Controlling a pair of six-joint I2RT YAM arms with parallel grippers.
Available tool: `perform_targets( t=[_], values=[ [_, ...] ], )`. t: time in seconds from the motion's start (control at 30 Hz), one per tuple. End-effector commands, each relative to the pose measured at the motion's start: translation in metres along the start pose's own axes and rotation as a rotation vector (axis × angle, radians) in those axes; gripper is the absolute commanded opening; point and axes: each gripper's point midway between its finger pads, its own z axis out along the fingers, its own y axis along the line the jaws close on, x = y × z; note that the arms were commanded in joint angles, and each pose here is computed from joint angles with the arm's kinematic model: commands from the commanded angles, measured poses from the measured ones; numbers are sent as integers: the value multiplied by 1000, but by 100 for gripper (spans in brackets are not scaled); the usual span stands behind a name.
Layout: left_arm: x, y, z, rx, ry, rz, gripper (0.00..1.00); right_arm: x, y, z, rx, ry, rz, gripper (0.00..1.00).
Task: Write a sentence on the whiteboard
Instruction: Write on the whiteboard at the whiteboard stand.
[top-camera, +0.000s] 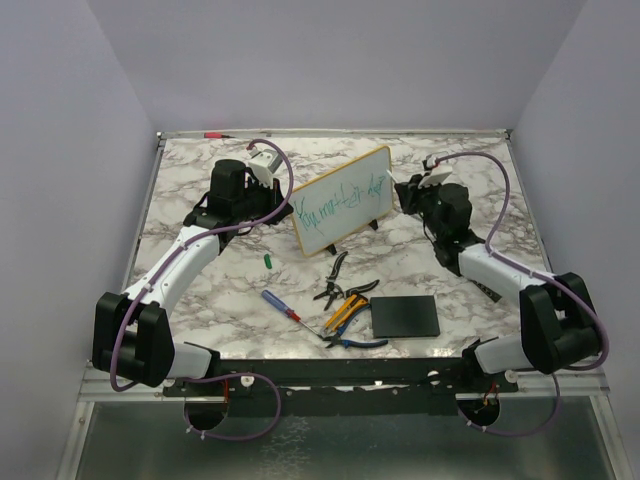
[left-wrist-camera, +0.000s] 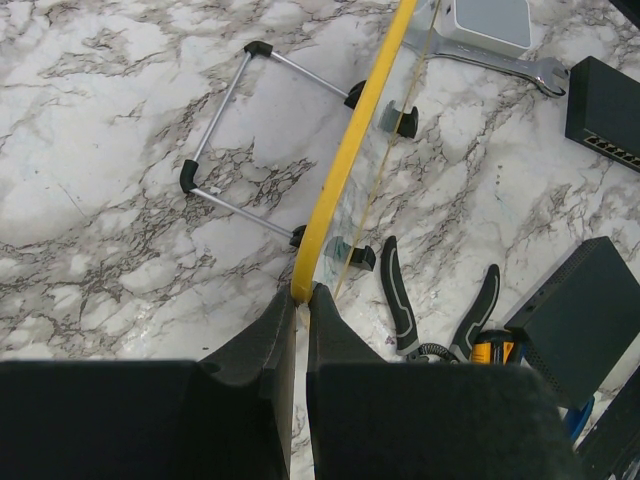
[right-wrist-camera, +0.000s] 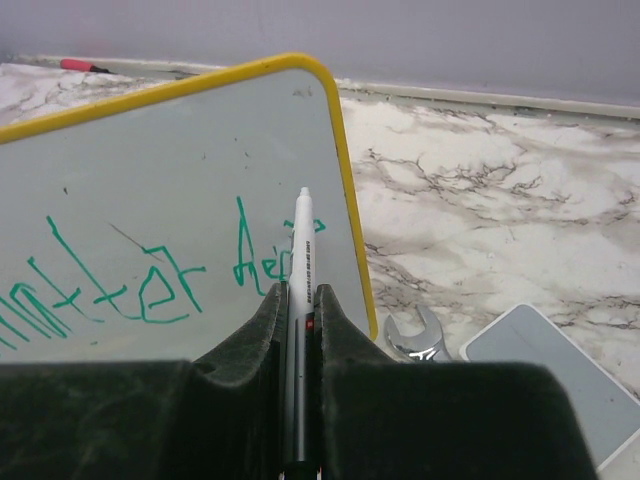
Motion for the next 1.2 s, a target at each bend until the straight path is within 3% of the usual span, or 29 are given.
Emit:
perform_targets(
  t=[0.0, 0.27, 1.17],
  values=[
    [-7, 1, -1, -13, -25, 37, 3, -22, -5, 15, 29, -57, -22, 1],
    [-7, 1, -2, -14, -25, 39, 3, -23, -4, 28, 26, -58, -30, 1],
    [-6, 0, -1, -10, -22, 36, 1, 63, 1, 4, -20, 150, 33, 1]
  ],
)
